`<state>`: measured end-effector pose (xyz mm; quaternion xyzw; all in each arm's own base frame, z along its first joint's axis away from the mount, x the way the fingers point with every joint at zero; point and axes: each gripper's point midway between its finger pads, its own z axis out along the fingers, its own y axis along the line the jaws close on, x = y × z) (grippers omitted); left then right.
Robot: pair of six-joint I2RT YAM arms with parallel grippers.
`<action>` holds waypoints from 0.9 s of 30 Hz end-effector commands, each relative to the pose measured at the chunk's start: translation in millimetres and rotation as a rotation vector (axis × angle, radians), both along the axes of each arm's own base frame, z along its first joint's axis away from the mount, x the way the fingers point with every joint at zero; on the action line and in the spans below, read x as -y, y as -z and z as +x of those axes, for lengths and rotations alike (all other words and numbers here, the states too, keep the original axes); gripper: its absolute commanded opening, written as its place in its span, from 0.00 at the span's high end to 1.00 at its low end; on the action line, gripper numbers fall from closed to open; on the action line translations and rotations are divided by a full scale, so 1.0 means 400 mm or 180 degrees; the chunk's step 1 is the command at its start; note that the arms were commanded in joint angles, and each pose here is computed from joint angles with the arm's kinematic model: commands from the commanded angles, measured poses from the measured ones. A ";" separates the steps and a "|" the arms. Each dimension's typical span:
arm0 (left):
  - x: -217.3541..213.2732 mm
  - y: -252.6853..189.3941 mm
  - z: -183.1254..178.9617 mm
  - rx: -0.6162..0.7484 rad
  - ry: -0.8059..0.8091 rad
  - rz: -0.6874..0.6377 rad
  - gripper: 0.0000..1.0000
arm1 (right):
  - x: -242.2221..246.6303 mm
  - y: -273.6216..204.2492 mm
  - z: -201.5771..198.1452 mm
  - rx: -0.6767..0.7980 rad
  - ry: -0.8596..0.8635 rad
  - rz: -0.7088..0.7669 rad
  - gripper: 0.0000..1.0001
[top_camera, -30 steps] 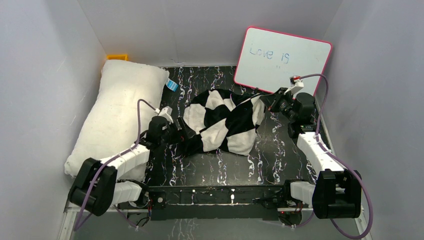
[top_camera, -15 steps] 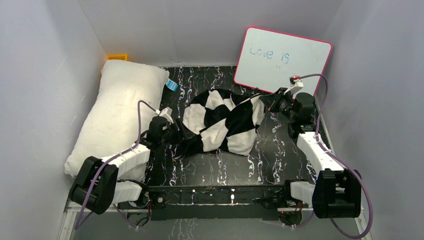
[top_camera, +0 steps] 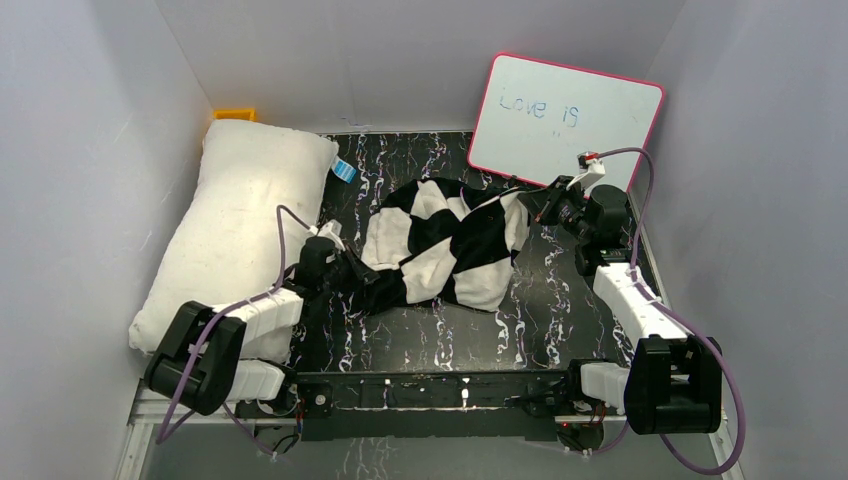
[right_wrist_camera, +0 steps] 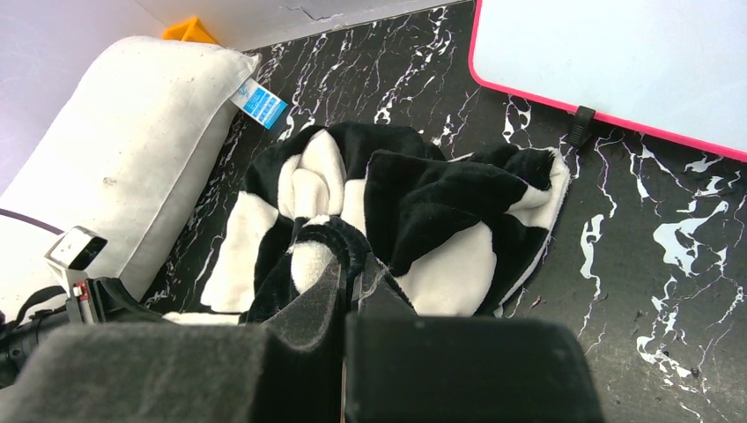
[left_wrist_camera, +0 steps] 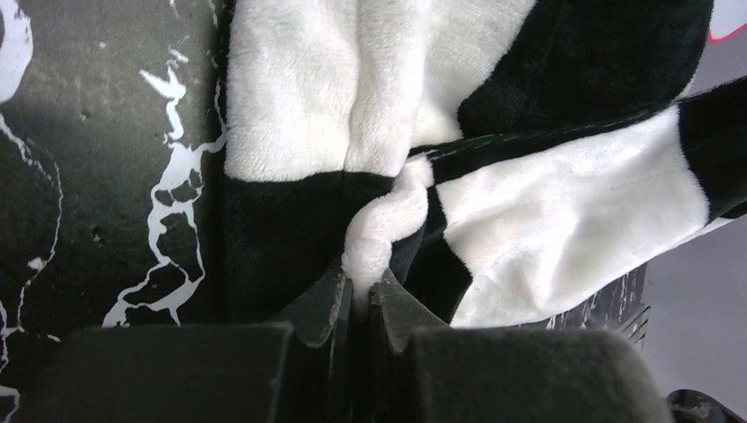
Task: Remove the pillowcase from the pillow
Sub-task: Fold the pillowcase at the center of the board.
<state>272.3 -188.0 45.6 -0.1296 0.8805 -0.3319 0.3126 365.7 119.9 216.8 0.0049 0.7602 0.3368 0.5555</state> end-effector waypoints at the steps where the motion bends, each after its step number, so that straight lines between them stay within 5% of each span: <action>1: 0.028 -0.128 0.062 0.0665 0.0367 0.0049 1.00 | 0.000 -0.070 0.008 0.0272 -0.0028 0.0011 1.00; 4: 0.104 -0.309 0.076 0.1472 0.1440 0.0185 1.00 | -0.004 -0.081 0.010 0.0288 -0.0053 0.0048 1.00; 8: 0.154 -0.416 0.002 0.1637 0.2728 0.0160 1.00 | -0.018 -0.097 0.009 0.0309 -0.0147 0.0143 1.00; 13: 0.136 -0.536 -0.095 0.1701 0.3770 -0.0787 1.00 | -0.028 -0.114 0.014 0.0244 -0.0187 0.0188 1.00; 16: 0.132 -0.595 0.023 0.1967 0.3329 -0.0472 1.00 | -0.041 -0.136 0.028 0.0187 -0.0254 0.0191 1.00; 21: -0.009 -0.770 0.302 0.2695 0.1320 0.0655 1.00 | -0.045 -0.268 0.061 0.0434 -0.0234 0.0231 1.00; 27: -0.188 -1.084 0.377 0.3421 -0.0053 0.1259 1.00 | -0.012 -0.584 0.041 0.1287 0.0011 0.0253 1.00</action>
